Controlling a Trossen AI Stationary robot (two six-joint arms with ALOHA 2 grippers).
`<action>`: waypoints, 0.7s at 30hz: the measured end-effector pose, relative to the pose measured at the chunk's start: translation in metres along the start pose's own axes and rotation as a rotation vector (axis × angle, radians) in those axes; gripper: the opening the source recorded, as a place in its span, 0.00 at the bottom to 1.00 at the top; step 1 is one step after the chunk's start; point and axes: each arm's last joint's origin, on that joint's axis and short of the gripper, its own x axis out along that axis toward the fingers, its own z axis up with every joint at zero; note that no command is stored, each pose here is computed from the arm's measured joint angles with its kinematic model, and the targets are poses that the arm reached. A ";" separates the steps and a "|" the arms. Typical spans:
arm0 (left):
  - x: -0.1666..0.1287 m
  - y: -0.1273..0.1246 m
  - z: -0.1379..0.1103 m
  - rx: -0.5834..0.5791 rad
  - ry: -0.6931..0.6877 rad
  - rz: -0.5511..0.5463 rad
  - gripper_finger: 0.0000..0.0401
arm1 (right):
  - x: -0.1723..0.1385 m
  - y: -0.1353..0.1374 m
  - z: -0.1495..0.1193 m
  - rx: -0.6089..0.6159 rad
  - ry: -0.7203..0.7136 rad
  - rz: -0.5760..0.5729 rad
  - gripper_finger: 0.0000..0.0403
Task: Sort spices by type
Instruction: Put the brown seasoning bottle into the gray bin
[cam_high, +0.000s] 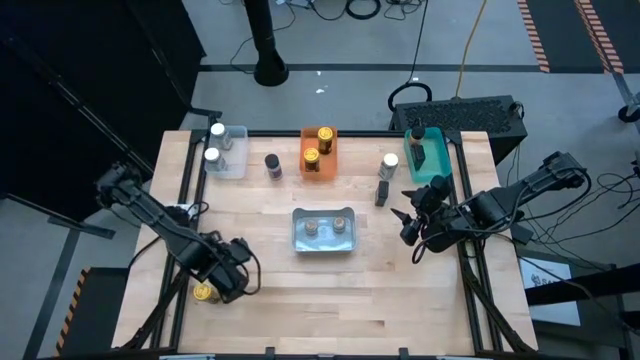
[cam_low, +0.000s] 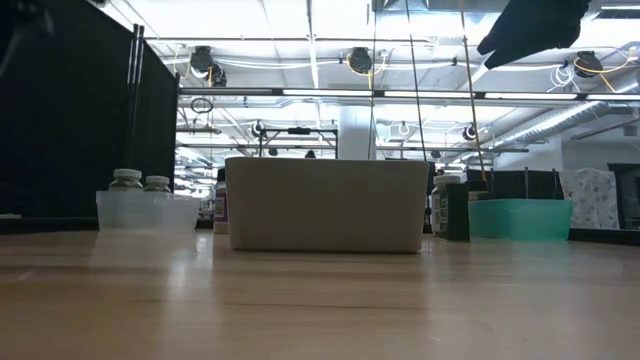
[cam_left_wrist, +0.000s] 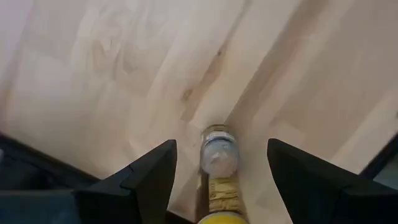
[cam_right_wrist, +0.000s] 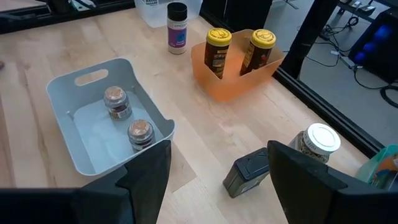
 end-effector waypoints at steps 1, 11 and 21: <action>0.003 0.000 0.000 -0.034 0.013 0.002 0.64 | 0.000 0.000 0.000 0.000 0.006 0.006 0.61; 0.027 -0.009 -0.014 0.054 0.067 -0.014 0.64 | 0.000 0.000 0.000 0.000 0.015 0.015 0.61; 0.039 -0.010 -0.028 0.112 0.088 -0.009 0.65 | 0.000 0.000 0.000 0.001 0.015 0.015 0.61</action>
